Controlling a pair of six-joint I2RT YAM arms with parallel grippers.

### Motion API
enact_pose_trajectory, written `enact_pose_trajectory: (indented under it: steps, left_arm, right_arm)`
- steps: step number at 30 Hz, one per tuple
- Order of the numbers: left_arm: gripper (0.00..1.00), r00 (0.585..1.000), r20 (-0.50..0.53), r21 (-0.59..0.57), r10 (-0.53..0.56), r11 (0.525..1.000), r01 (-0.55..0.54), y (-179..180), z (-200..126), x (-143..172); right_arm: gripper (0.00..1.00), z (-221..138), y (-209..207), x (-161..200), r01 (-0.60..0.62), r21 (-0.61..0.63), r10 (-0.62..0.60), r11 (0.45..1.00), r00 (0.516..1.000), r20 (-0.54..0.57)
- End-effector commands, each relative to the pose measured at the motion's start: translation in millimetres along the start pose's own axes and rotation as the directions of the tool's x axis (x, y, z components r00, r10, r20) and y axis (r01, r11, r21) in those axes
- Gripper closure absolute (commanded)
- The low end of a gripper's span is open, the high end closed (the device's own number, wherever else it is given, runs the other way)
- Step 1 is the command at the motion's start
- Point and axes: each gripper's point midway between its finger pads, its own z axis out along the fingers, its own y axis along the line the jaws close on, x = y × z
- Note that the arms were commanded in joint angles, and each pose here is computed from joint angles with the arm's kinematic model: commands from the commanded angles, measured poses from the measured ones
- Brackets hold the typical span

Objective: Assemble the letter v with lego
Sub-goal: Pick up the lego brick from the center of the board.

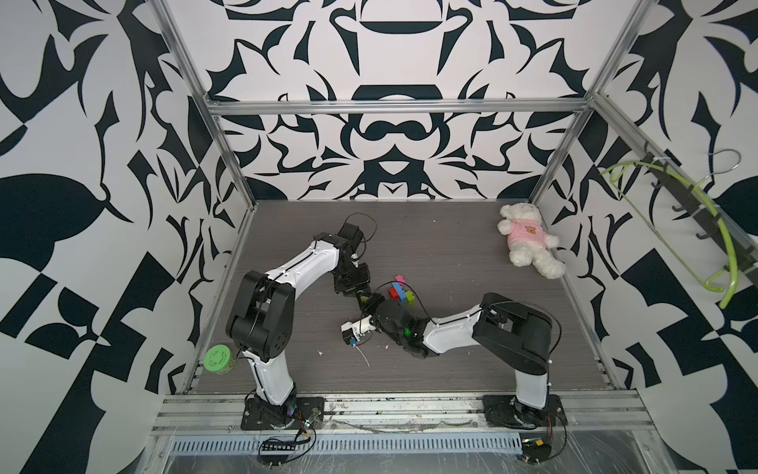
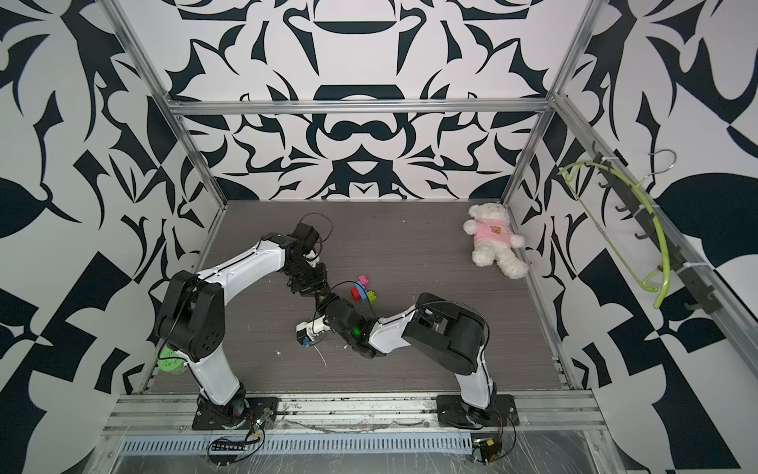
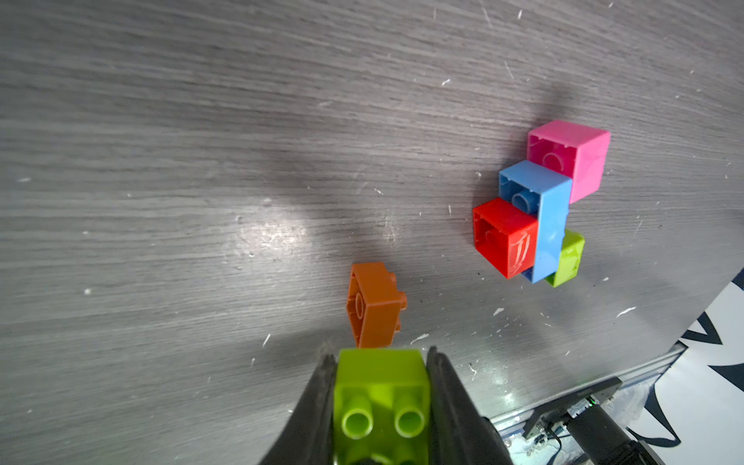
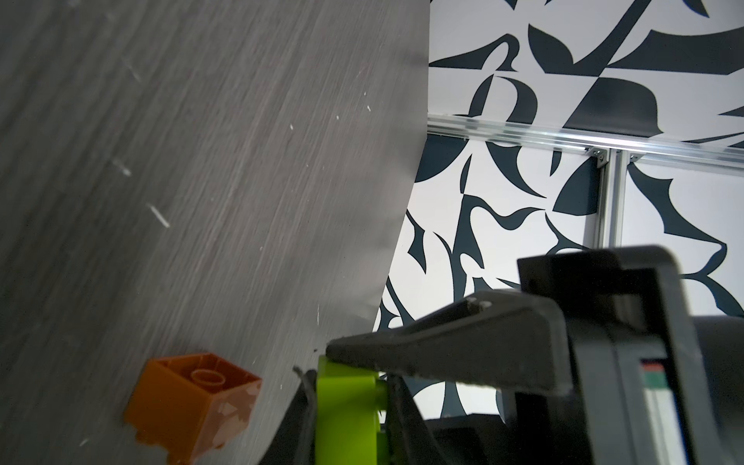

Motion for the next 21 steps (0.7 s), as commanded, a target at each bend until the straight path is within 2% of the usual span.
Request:
enact_pose_trajectory:
  steps: [1, 2, 4, 6, 9, 10, 12, 13, 15, 17, 19, 21]
  left_arm:
    - [0.55, 0.997, -0.074, 0.004, -0.010, 1.000, 0.010, -3.6, -16.8, 29.6]
    - [0.53, 0.999, -0.053, 0.015, -0.006, 1.000, 0.007, -6.9, -20.9, 26.7]
    - [0.39, 1.000, 0.004, 0.042, -0.006, 0.999, 0.005, -13.1, -32.1, 17.7]
    - [0.31, 0.998, 0.067, 0.080, -0.015, 0.997, 0.010, -19.9, -48.3, 6.3]
    - [0.23, 0.983, 0.180, 0.164, -0.040, 0.986, 0.010, -30.2, -79.5, -15.4]
    - [0.01, 0.973, 0.224, 0.190, -0.053, 0.982, 0.009, -31.5, -91.4, -24.0]
    - [0.00, 0.942, 0.327, 0.213, -0.076, 0.977, 0.004, -29.0, -113.9, -40.9]
    - [0.01, 0.918, 0.387, 0.213, -0.082, 0.977, -0.003, -26.6, -123.9, -48.9]
    - [0.01, 0.869, 0.489, 0.214, -0.075, 0.976, -0.036, -26.1, -139.1, -59.6]
    - [0.01, 0.830, 0.554, 0.231, -0.060, 0.969, -0.085, -29.7, -141.7, -68.0]
    - [0.01, 0.819, 0.572, 0.247, -0.043, 0.961, -0.122, -36.3, -133.3, -75.2]
    - [0.01, 0.835, 0.551, 0.239, -0.013, 0.960, -0.143, -41.7, -114.0, -80.4]
  right_arm:
    - [0.96, 0.7, -22.5, 29.3, -0.065, 0.033, 0.069, 0.997, 0.990, -0.123]
    - [0.99, -0.9, -24.1, 30.9, -0.091, 0.034, 0.095, 0.995, 0.987, -0.131]
    - [1.00, -5.5, -25.5, 34.3, -0.140, 0.026, 0.143, 0.990, 0.980, -0.142]
    - [1.00, -13.0, -27.8, 36.1, -0.210, 0.013, 0.210, 0.978, 0.967, -0.144]
    - [1.00, -28.6, -30.6, 36.9, -0.352, -0.030, 0.345, 0.935, 0.928, -0.138]
    - [1.00, -35.1, -33.0, 38.7, -0.410, -0.032, 0.401, 0.912, 0.905, -0.144]
    - [1.00, -50.2, -40.9, 49.6, -0.547, -0.018, 0.535, 0.837, 0.825, -0.181]
    - [1.00, -60.2, -41.6, 58.2, -0.637, -0.024, 0.618, 0.770, 0.755, -0.220]
    - [1.00, -82.4, -35.7, 80.1, -0.807, -0.044, 0.759, 0.588, 0.570, -0.315]
    - [1.00, -104.5, -29.3, 109.8, -0.929, 0.011, 0.853, 0.370, 0.335, -0.400]
    - [1.00, -120.7, -13.1, 125.8, -0.967, 0.037, 0.863, 0.252, 0.208, -0.460]
    - [1.00, -130.6, 2.3, 144.8, -0.978, 0.110, 0.851, 0.178, 0.097, -0.517]
